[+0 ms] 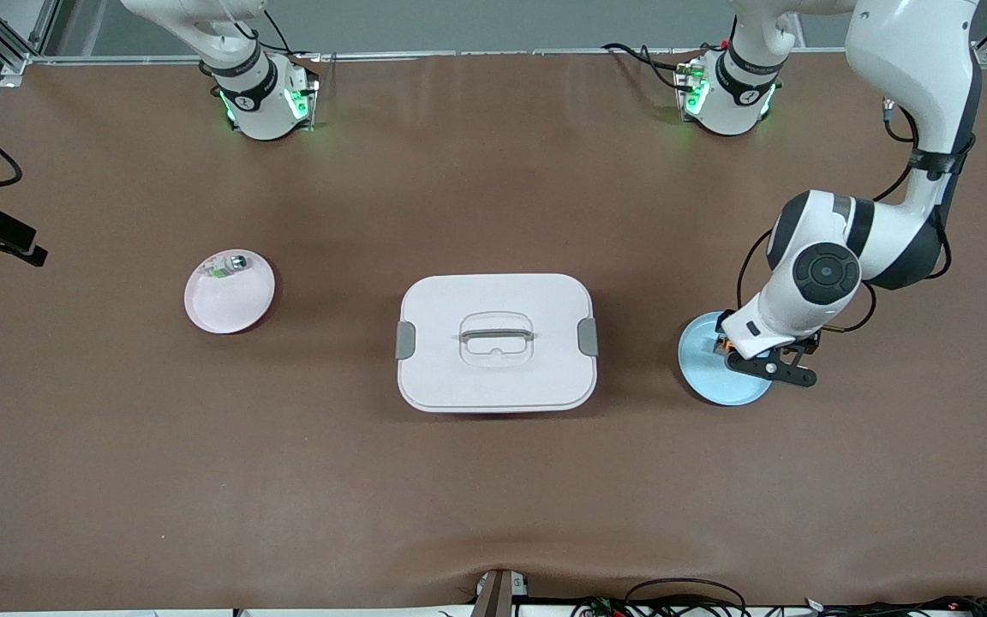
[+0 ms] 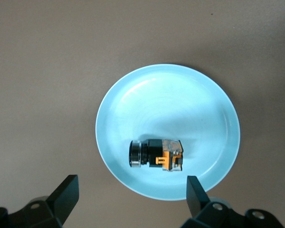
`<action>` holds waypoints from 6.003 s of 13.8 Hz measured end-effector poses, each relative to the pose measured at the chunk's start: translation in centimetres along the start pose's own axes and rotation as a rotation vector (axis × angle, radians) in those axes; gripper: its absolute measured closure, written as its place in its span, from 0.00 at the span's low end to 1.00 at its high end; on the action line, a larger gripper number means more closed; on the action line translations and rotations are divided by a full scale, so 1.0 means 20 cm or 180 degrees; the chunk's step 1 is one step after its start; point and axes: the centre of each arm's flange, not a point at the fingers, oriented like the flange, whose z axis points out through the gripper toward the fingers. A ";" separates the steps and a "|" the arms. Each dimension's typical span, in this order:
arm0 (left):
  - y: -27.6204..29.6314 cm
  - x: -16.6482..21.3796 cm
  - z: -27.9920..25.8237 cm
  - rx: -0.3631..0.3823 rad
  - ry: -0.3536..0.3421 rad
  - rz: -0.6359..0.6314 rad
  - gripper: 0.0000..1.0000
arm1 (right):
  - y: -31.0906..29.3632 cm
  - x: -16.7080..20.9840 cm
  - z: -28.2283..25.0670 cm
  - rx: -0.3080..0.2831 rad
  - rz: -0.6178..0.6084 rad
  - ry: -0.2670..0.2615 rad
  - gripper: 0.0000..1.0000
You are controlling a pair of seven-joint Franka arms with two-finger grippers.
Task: Transfer orange switch to right arm and place
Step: 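Reach the left gripper down to the orange switch on the blue plate, then close the left gripper on the black-and-orange switch, then lift the switch with the left gripper and carry it toward the box, then bring the switch above the box while the right gripper reaches toward it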
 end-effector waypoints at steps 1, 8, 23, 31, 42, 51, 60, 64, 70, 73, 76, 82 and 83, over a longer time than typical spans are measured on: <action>0.00 -0.01 0.02 -0.0008 0.0026 0.0044 0.00 | 0.00 0.00 0.00 0.0000 0.0000 0.0000 0.00; 0.10 -0.09 0.23 -0.0113 0.0251 0.0247 0.00 | 0.00 0.00 0.00 0.0000 0.0000 -0.0002 0.00; 0.04 -0.15 0.46 -0.0189 0.0410 0.0186 0.00 | 0.00 0.00 0.00 0.0000 -0.0001 0.0002 0.00; 0.04 -0.15 0.49 -0.0212 0.0436 0.0145 0.03 | 0.00 0.01 -0.01 -0.0006 -0.0001 0.0058 0.00; 0.04 -0.12 0.45 -0.0227 0.0558 -0.0113 0.28 | -0.01 0.01 0.00 -0.0146 -0.0051 0.0045 0.00; 0.15 -0.24 -0.12 -0.0351 -0.0130 -0.0896 0.28 | -0.06 0.00 0.03 -0.0142 -0.0099 -0.0049 0.00; 0.11 -0.54 -0.79 -0.0364 -0.0374 -0.1293 0.28 | -0.06 -0.01 0.07 -0.0131 -0.0090 -0.0122 0.00; 0.15 -0.64 -1.16 -0.0607 -0.0450 -0.1437 0.28 | -0.06 -0.02 0.07 -0.0098 -0.0078 -0.0161 0.00; 0.57 -0.57 -1.51 -0.0825 -0.0409 -0.2193 0.28 | -0.04 -0.03 0.11 0.0174 0.0068 -0.0239 0.00; 0.70 -0.42 -1.62 -0.1207 -0.0588 -0.2737 0.28 | -0.07 -0.04 0.09 0.0371 0.0317 -0.0233 0.00; 0.80 -0.23 -1.61 -0.1639 -0.0808 -0.3295 0.28 | -0.16 -0.06 0.04 0.0632 0.0628 -0.0220 0.00; 1.32 -0.06 -1.59 -0.2224 -0.0931 -0.4417 0.28 | -0.63 -0.10 -0.13 0.1077 0.1091 0.0050 0.00; 1.37 -0.05 -1.59 -0.2348 -0.0950 -0.4599 0.28 | -0.71 -0.11 -0.15 0.1137 0.1122 0.0133 0.00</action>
